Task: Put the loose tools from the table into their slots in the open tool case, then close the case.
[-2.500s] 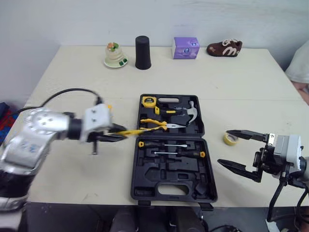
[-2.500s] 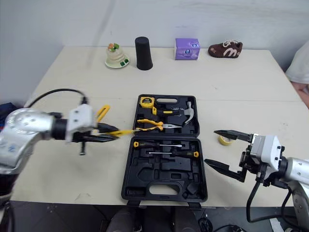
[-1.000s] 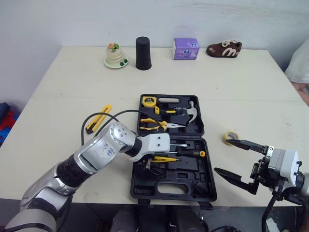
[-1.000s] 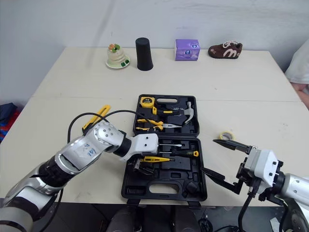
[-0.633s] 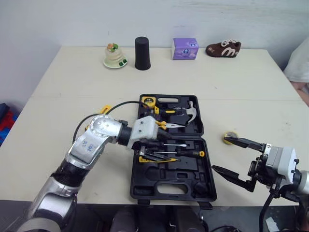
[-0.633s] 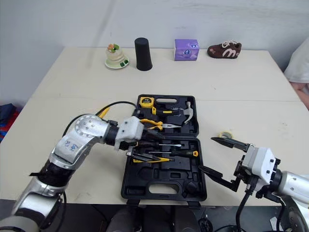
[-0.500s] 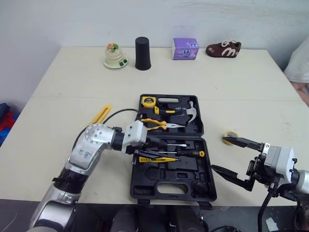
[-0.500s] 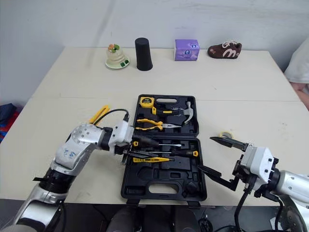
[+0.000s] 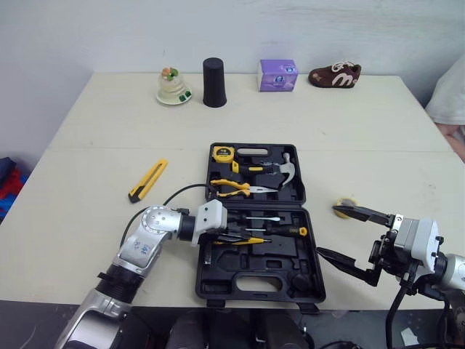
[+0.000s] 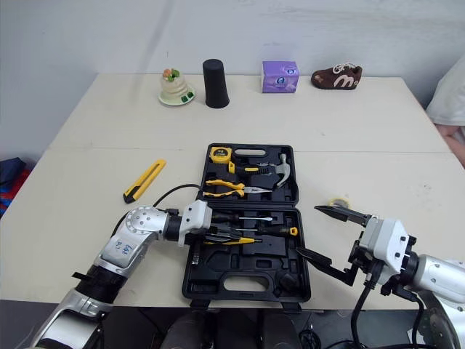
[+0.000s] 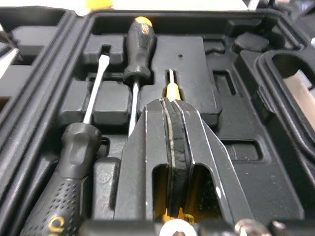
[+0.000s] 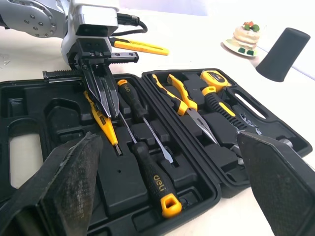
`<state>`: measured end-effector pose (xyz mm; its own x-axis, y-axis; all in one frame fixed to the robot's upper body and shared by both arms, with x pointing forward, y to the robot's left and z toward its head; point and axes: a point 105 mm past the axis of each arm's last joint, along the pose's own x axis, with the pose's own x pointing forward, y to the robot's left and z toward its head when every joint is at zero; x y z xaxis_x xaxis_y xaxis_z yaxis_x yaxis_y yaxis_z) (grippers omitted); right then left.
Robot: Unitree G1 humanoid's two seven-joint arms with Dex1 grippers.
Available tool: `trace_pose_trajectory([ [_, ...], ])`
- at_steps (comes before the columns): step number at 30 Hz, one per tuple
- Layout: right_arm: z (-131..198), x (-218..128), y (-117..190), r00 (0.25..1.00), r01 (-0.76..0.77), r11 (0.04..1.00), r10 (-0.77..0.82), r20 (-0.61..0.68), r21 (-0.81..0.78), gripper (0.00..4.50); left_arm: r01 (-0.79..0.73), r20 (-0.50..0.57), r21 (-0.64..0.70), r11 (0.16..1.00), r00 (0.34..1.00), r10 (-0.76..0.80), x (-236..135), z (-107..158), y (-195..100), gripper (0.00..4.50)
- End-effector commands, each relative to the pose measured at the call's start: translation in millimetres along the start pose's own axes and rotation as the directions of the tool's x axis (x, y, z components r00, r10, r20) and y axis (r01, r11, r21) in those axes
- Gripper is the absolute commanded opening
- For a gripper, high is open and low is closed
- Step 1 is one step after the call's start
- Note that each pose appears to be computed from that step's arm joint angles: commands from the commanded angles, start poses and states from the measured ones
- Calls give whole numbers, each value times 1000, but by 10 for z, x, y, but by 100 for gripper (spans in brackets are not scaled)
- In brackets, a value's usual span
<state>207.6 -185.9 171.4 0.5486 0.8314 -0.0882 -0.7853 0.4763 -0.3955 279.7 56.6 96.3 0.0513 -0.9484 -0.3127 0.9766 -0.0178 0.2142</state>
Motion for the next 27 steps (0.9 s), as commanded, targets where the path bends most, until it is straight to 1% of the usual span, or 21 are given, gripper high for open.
trace_pose_trajectory([
  [1, 61, -26, -34, 1000, -2, 1000, 2, 0, -27, 450, 52, -182, -72, 996, 981, -64, -10, -381, -167, 8],
  [2, 62, -29, -38, 1000, -2, 1000, 2, -2, -27, 450, 51, -219, -71, 996, 974, -65, -20, -429, -171, 8],
  [4, 66, -34, -51, 1000, -2, 1000, 2, -4, -30, 450, -13, -277, -111, 994, 961, -19, -47, -525, -120, 8],
  [6, 70, -34, -64, 1000, -3, 999, 3, -6, -33, 450, -50, -295, -123, 991, 955, 11, -51, -550, -78, 8],
  [8, 74, -28, -81, 1000, -4, 999, 4, -6, -37, 450, -39, -312, -127, 991, 950, -3, -51, -558, -86, 8],
  [10, 78, -21, -104, 1000, -3, 999, 3, -6, -42, 450, 2, -280, -103, 995, 960, -31, -33, -486, -103, 8],
  [12, 75, -34, -130, 1000, 2, 999, -3, -10, -46, 450, 11, -183, -57, 998, 983, -21, -14, -300, -61, 8],
  [15, 57, -120, -191, 999, 32, 999, -33, -26, -41, 450, -27, -20, -14, 1000, 999, 26, -82, 10, 45, 8],
  [16, -3, -258, -236, 996, 75, 997, -76, -45, -10, 450, -47, 54, 15, 999, 997, 46, -187, 168, 86, 8],
  [17, -44, -362, -259, 993, 106, 994, -105, -59, 12, 450, -60, 102, 35, 998, 993, 56, -265, 270, 102, 8],
  [18, -139, -542, -291, 984, 153, 988, -149, -102, 32, 450, -96, 156, 36, 995, 984, 89, -399, 369, 142, 8],
  [19, -224, -727, -329, 969, 206, 978, -199, -143, 35, 450, -114, 179, 7, 993, 978, 111, -532, 413, 158, 34],
  [20, -272, -841, -348, 959, 236, 971, -227, -169, 32, 450, -120, 188, -19, 993, 975, 121, -609, 430, 161, 65],
  [21, -354, -1054, -416, 931, 301, 953, -296, -214, -8, 450, -186, 170, -31, 982, 967, 189, -772, 397, 193, 106],
  [22, -399, -1188, -454, 911, 339, 940, -337, -239, -38, 450, -231, 152, -35, 972, 960, 234, -876, 370, 210, 153],
  [23, -435, -1326, -508, 885, 387, 920, -390, -255, -63, 450, -309, 123, -49, 950, 942, 313, -1037, 301, 244, 167],
  [24, -461, -1453, -565, 858, 438, 895, -443, -261, -80, 450, -376, 88, -55, 925, 921, 380, -1194, 223, 259, 220],
  [25, -477, -1561, -621, 831, 486, 869, -493, -259, -94, 450, -434, 49, -63, 899, 898, 437, -1344, 137, 261, 241],
  [26, -515, -1715, -682, 785, 552, 827, -559, -268, -106, 450, -528, -18, -59, 847, 849, 528, -1594, 5, 279, 280],
  [27, -560, -1855, -712, 743, 601, 791, -607, -282, -117, 450, -622, -66, -64, 781, 783, 618, -1844, -97, 299, 325],
])
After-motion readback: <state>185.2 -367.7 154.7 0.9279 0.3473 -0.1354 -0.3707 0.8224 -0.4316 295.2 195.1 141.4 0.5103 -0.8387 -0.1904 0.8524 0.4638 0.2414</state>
